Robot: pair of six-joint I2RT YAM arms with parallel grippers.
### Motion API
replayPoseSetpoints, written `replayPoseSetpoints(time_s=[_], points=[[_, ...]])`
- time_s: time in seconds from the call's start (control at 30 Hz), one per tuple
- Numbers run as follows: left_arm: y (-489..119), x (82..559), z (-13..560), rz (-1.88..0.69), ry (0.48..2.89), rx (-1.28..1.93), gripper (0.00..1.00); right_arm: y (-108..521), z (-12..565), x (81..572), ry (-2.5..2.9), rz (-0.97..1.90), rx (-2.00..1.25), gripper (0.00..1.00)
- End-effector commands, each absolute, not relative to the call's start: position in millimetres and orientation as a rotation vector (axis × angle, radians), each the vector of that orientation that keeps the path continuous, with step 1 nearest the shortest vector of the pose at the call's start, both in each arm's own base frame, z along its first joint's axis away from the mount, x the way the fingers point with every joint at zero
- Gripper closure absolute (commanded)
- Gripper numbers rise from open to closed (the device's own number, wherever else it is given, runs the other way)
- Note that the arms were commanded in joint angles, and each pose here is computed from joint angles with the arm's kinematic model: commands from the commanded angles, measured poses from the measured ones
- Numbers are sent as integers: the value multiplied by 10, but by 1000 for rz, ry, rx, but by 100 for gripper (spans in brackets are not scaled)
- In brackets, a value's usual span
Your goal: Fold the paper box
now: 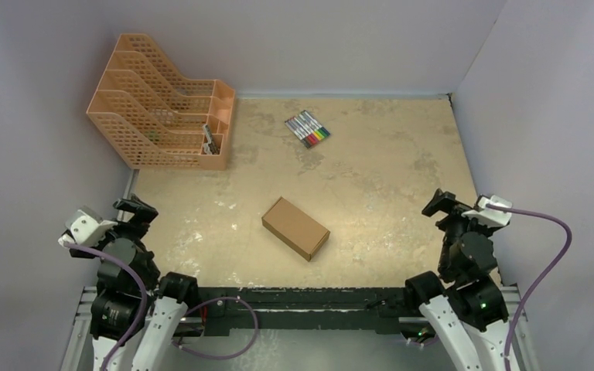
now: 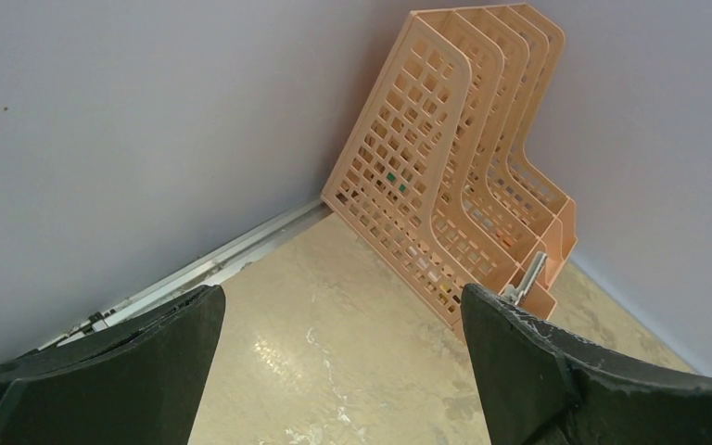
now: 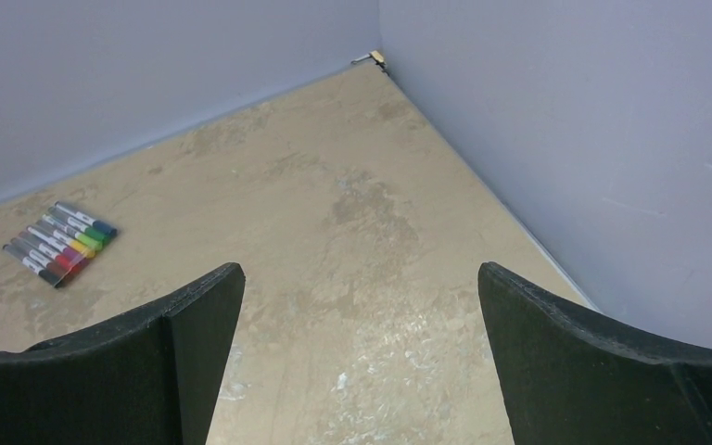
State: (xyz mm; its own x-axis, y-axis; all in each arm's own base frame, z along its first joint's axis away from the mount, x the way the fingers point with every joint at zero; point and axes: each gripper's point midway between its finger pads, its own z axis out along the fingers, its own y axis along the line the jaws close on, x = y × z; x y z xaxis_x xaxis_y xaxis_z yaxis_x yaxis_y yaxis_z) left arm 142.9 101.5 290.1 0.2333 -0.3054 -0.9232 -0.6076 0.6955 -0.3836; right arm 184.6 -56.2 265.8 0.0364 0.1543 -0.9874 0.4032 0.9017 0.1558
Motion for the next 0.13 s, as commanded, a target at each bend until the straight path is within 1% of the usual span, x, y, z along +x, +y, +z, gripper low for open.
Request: replayPoseSetpoints(time_s=[0.0,0.1], points=[[1054,1386,2980,252,1328,-850,0,-564,2729,1840,1502,-191,446,1],[1048,1390,2994,255,1337,-842,0,-565,2734,1835,1501,-190,445,1]])
